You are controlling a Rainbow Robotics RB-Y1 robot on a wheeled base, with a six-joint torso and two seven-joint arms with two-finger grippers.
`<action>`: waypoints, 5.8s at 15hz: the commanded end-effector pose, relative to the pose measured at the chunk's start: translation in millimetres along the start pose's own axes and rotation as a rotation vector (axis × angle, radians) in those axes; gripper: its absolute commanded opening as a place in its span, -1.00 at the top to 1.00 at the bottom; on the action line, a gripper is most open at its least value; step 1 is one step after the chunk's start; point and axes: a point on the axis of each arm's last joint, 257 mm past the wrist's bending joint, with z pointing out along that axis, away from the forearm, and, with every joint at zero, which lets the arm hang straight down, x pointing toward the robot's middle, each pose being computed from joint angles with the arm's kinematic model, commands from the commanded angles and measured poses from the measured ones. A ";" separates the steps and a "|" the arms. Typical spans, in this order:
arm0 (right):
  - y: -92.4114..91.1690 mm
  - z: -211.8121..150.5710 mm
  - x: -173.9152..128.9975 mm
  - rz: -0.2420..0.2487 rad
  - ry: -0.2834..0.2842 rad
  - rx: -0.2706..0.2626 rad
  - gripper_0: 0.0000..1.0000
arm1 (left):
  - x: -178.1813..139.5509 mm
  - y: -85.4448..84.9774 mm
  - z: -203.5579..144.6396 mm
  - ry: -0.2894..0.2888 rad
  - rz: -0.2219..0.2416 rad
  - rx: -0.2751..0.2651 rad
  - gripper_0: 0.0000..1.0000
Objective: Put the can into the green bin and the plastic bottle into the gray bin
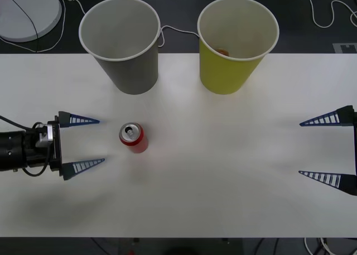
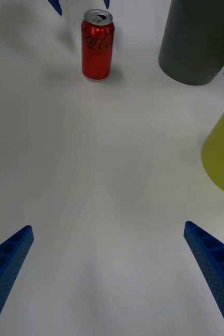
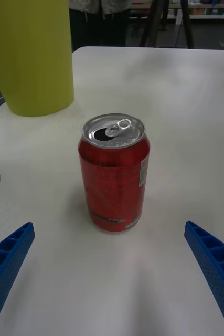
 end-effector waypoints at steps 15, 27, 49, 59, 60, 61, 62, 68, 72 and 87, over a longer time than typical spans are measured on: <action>0.0 0.0 0.0 0.000 0.000 0.000 -1.00 | -2.6 -3.9 85.2 -0.101 -0.020 -0.075 -1.00; 0.0 0.0 0.0 0.000 0.000 0.000 -1.00 | -13.9 -3.2 121.4 -0.113 -0.023 -0.062 0.57; 0.0 0.0 0.0 0.000 0.000 0.000 -1.00 | -36.2 18.2 48.3 0.099 -0.079 0.049 0.99; 0.0 0.0 0.0 0.000 0.000 0.000 -1.00 | -90.3 17.8 -6.4 0.411 -0.114 0.014 0.99; 0.0 0.0 0.0 0.000 0.000 0.000 -1.00 | -94.5 20.3 -9.6 0.446 -0.126 -0.001 0.98; 0.0 0.0 0.0 0.000 0.000 0.000 -1.00 | -99.3 24.6 -14.7 0.489 -0.136 -0.025 0.99; 0.0 0.0 0.0 0.000 0.000 0.000 -1.00 | -103.4 28.1 -18.3 0.513 -0.149 -0.044 0.99; 0.0 0.0 0.0 0.000 0.000 0.000 -1.00 | -149.1 35.5 -34.3 0.627 -0.139 -0.034 0.99; 0.0 0.0 0.0 0.000 0.000 0.000 -1.00 | -186.0 32.5 -18.7 0.648 -0.162 0.001 0.98; 0.0 0.0 0.0 0.000 0.000 0.000 -1.00 | -321.9 93.8 145.5 0.693 -0.136 0.040 0.98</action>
